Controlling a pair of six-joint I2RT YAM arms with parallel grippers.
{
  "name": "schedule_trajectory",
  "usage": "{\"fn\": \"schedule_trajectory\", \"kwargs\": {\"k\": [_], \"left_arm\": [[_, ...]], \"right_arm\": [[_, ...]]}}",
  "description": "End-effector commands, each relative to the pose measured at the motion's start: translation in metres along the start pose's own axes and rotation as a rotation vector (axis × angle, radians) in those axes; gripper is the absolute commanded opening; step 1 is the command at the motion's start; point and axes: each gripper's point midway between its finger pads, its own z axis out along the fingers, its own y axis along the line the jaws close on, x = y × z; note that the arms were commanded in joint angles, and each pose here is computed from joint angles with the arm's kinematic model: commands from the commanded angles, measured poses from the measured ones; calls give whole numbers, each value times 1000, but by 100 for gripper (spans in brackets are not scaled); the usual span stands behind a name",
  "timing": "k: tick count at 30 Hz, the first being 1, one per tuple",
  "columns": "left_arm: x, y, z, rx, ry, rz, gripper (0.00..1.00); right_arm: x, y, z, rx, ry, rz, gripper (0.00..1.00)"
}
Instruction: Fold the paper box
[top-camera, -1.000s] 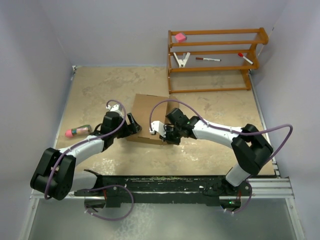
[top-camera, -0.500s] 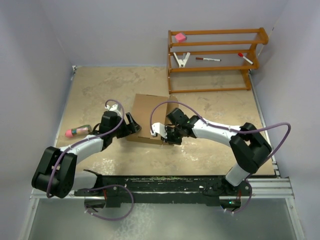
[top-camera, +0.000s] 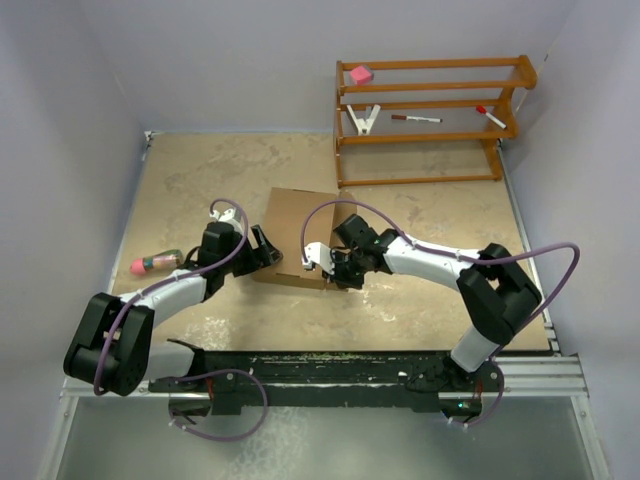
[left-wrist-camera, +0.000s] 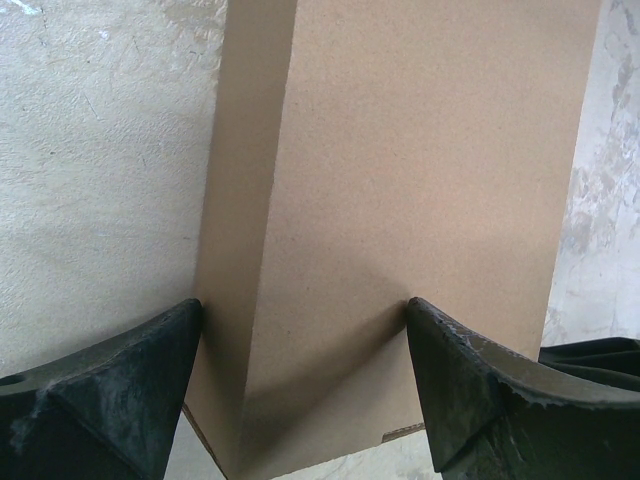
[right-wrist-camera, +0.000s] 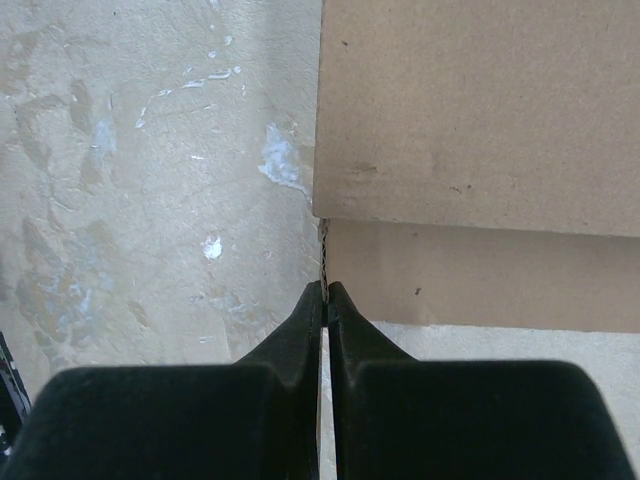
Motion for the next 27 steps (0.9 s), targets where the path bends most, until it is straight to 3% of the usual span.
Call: {"fn": "schedule_trajectory", "kwargs": {"k": [1, 15, 27], "left_arm": [[22, 11, -1, -28, 83, -2, 84], [22, 11, -1, -27, 87, -5, 84], [22, 9, 0, -21, 94, 2, 84]], "right_arm": [[-39, -9, -14, 26, -126, -31, 0], [-60, -8, -26, 49, -202, -76, 0], [-60, 1, -16, -3, -179, -56, 0]]}}
